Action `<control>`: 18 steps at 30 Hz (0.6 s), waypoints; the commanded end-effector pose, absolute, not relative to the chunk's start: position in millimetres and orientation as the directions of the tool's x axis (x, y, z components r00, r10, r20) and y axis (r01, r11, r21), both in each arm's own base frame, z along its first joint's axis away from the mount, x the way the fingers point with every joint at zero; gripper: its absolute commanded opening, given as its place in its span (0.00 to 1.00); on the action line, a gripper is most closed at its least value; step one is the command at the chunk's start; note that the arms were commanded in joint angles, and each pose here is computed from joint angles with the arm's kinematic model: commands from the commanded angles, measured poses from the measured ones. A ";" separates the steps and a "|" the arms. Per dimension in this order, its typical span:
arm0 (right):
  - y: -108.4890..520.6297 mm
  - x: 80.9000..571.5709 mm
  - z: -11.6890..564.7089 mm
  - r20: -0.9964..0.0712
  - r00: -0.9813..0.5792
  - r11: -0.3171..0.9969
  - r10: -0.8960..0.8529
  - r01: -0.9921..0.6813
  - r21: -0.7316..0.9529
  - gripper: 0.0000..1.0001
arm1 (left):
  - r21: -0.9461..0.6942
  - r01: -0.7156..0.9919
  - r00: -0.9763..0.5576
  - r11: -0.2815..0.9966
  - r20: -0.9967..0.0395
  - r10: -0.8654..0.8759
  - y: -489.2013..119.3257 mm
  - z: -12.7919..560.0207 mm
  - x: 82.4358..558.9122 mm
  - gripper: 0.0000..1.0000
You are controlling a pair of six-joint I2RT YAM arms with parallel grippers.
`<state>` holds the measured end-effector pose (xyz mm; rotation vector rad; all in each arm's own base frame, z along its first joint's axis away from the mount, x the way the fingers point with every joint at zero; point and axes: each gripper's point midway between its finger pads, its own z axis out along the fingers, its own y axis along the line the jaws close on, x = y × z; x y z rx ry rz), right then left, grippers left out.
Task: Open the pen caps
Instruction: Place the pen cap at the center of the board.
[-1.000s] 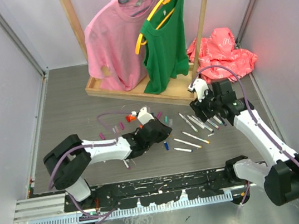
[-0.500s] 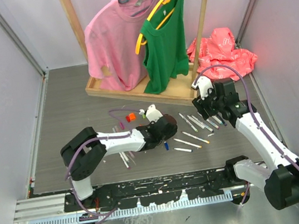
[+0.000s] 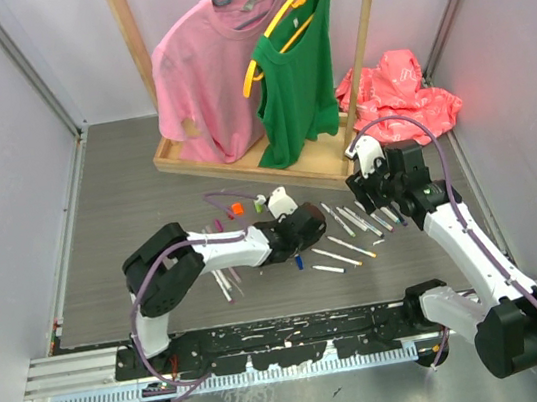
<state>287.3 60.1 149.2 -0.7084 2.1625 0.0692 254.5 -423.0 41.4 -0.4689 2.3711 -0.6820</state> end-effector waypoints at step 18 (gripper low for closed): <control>59.8 294.8 166.2 -0.783 -0.437 0.848 -0.444 -0.486 -0.210 0.67 | -0.569 -0.181 -0.721 0.802 -0.478 -0.502 -427.9 44.5 262.3 0.28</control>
